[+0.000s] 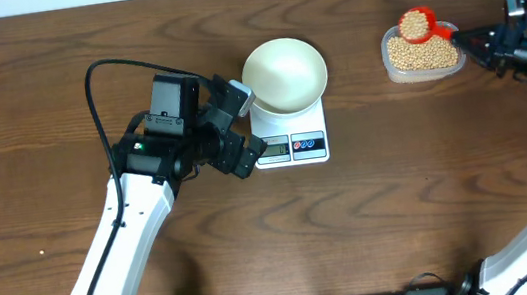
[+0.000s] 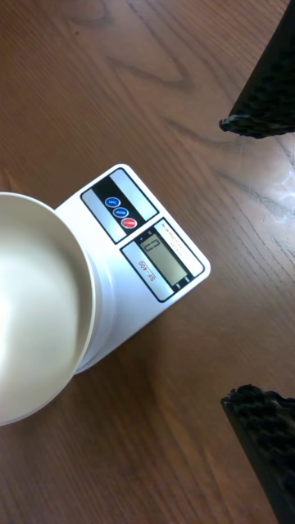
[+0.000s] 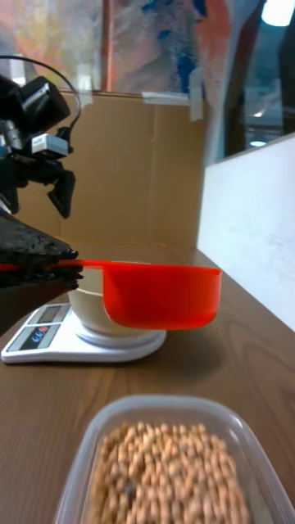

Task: Scoop item into bowl and weigh 50g on scale
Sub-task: 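Lift the filled scoop and carry it left over the cream bowl, then tip the scoop to pour soybeans into the bowl with the right gripper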

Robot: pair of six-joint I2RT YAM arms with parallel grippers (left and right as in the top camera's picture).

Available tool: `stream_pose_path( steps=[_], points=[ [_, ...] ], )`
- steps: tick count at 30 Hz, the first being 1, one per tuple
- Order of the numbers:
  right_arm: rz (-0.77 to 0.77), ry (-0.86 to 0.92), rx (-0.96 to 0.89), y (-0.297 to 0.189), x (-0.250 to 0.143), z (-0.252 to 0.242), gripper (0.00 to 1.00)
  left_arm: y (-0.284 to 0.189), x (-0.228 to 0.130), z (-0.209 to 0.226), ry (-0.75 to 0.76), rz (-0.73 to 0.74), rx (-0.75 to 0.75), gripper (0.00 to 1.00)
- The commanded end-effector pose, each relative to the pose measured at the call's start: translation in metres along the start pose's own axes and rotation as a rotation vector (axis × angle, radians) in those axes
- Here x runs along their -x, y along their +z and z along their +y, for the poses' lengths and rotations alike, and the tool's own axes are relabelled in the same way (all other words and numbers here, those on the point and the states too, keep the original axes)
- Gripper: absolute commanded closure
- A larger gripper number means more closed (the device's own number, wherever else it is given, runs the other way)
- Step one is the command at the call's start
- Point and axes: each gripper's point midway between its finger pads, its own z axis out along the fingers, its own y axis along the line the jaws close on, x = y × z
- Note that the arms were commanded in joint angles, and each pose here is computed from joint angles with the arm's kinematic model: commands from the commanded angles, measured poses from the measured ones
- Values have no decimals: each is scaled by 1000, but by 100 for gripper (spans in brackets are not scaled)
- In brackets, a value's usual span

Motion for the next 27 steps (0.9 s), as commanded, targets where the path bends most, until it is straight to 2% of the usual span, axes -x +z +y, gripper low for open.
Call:
stream_pose_path(
  steps=[1,12,27],
  points=[
    [78,5,66,25,-15,12,99,0,0,0,-6,0,-1,1],
    [238,-73,66,102,-49,32,99,0,0,0,-6,0,-1,1],
    [336,-189,-49,181,-96,36,99,0,0,0,-6,0,-1,1]
  ],
)
